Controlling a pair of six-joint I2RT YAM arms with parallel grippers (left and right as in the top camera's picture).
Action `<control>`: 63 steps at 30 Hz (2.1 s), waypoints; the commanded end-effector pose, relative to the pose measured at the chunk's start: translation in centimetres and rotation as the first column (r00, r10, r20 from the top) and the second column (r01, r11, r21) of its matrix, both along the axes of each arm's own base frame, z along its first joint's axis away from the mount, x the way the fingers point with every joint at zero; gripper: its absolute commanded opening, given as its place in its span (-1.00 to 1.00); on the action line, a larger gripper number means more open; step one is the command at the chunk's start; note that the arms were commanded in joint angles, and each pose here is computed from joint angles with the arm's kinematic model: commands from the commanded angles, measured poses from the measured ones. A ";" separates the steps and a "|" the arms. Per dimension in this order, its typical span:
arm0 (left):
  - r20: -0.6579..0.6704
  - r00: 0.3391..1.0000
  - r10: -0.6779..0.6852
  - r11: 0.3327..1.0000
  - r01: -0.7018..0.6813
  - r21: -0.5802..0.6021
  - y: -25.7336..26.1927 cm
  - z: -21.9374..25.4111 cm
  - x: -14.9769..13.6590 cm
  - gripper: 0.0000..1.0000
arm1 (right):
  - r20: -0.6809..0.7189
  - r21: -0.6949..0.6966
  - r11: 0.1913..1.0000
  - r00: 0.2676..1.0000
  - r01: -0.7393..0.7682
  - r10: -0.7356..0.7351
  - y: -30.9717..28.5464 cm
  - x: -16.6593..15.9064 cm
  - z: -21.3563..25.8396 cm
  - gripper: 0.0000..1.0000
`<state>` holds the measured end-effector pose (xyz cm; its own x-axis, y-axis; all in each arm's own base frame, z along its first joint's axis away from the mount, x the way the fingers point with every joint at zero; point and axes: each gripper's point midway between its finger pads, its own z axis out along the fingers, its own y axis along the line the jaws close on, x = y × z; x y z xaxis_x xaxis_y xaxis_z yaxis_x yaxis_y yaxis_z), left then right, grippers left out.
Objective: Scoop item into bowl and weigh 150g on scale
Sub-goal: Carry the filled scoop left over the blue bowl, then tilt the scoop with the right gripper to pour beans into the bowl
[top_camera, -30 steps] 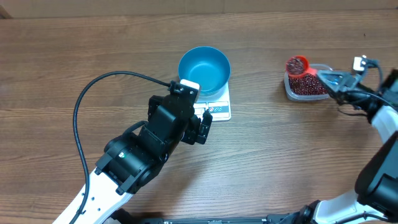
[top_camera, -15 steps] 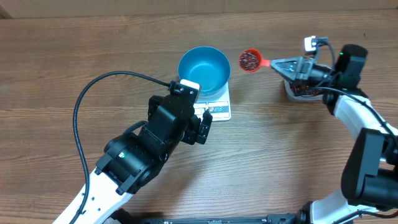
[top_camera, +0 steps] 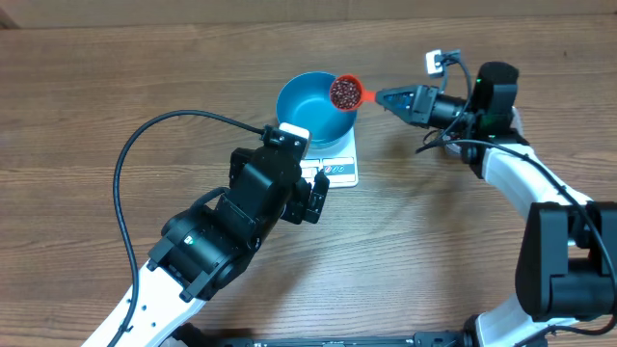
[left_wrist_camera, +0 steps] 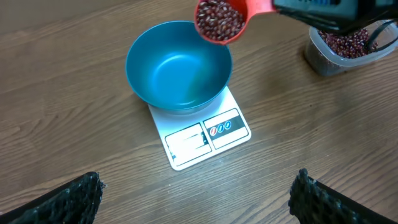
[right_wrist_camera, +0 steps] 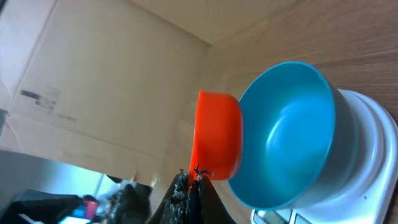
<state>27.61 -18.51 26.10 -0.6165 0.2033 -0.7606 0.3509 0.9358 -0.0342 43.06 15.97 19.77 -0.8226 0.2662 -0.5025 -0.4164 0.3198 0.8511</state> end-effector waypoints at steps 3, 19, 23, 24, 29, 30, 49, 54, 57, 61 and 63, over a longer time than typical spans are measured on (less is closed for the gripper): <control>0.002 1.000 0.020 1.000 -0.020 -0.022 0.0 0.5 0.3 0.99 | 0.189 -0.129 0.990 0.982 0.050 -0.025 0.6 1.2 -0.8 -0.93; 0.002 1.000 0.020 1.000 -0.020 -0.022 0.0 0.5 0.3 0.99 | 0.471 -0.304 0.952 0.875 0.043 0.111 1.1 1.0 -1.5 -0.93; 0.002 1.000 0.020 1.000 -0.020 -0.022 0.0 0.5 0.3 0.99 | 0.515 -0.330 0.944 0.843 0.024 0.159 2.2 0.6 -1.6 -0.93; 0.002 1.000 0.020 1.000 -0.020 -0.022 0.0 0.5 0.3 0.99 | 0.527 -0.337 0.941 0.832 0.020 0.172 2.5 0.4 -1.6 -0.93; 0.002 1.000 0.020 1.000 -0.020 -0.022 0.0 0.5 0.3 0.99 | 0.589 -0.374 0.927 0.774 0.005 0.234 3.6 -0.1 -1.6 -0.93; 0.002 1.000 0.020 1.000 -0.020 -0.022 0.0 0.5 0.3 0.98 | 0.598 -0.380 0.925 0.764 0.003 0.243 3.8 -0.1 -1.6 -0.93; 0.002 1.000 0.020 1.000 -0.020 -0.022 0.0 0.5 0.3 0.99 | 0.787 -0.500 0.864 0.442 0.050 0.430 4.4 -0.9 -1.3 -0.93; 0.002 1.000 0.020 1.000 -0.020 -0.022 0.0 0.5 0.3 0.99 | 0.818 -0.497 0.868 0.342 0.016 0.462 4.9 -2.0 -0.8 -0.93; 0.002 1.000 0.020 1.000 -0.020 -0.022 0.0 0.5 0.3 0.99 | 0.842 -0.491 0.871 0.249 -0.014 0.479 5.2 -3.0 -0.4 -0.92; 0.002 1.000 0.020 1.000 -0.020 -0.022 0.0 0.5 0.3 0.99 | 0.854 -0.501 0.865 0.166 0.006 0.493 5.3 -3.2 -0.2 -0.93; 0.002 1.000 0.020 1.000 -0.020 -0.022 0.0 0.5 0.3 0.99 | 0.855 -0.503 0.864 0.152 0.012 0.496 5.3 -3.2 -0.2 -0.93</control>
